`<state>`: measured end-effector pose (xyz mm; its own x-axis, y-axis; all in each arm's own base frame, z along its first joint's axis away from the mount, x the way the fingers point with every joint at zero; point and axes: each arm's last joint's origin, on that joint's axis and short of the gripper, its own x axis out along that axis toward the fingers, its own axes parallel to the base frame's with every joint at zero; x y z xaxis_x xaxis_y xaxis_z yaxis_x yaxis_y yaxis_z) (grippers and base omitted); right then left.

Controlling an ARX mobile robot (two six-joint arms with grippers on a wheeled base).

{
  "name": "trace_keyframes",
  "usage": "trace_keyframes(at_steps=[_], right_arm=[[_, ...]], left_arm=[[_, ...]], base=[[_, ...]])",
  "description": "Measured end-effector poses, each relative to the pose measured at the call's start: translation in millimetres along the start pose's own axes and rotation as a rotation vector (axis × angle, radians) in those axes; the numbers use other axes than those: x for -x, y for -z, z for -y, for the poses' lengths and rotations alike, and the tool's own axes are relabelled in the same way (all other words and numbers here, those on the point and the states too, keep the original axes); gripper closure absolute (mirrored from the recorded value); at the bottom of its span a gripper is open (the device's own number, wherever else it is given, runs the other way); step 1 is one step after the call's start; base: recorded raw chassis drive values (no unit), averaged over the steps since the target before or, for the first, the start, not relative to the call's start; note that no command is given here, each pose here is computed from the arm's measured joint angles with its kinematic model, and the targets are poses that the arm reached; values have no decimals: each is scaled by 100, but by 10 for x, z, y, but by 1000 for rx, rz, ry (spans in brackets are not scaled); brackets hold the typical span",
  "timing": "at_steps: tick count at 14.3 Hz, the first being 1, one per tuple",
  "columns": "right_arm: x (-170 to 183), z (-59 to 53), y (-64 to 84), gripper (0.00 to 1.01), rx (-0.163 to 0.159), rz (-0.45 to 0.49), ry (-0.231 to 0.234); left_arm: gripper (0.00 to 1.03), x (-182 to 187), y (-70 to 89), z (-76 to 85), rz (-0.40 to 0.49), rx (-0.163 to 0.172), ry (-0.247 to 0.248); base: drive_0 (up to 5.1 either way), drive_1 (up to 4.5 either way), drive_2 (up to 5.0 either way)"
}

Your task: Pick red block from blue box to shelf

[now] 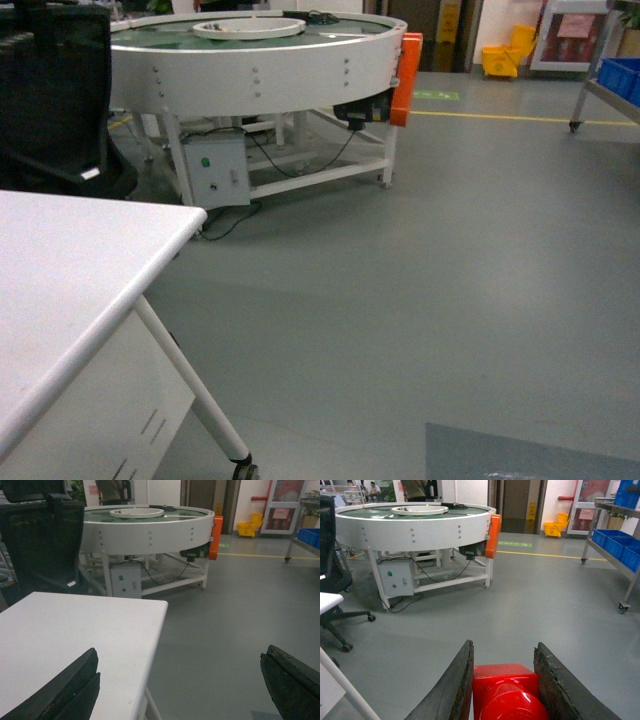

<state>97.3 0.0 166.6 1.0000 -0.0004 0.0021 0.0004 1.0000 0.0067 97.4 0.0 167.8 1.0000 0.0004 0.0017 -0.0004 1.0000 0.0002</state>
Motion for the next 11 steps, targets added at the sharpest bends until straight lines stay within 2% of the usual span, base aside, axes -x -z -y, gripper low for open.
trace_keyframes(at_steps=[11], right_arm=[[0,0,0,72,0,0,0]], left_arm=[[5,0,0,0,0,0,0]], base=[[-154,-154,-154]])
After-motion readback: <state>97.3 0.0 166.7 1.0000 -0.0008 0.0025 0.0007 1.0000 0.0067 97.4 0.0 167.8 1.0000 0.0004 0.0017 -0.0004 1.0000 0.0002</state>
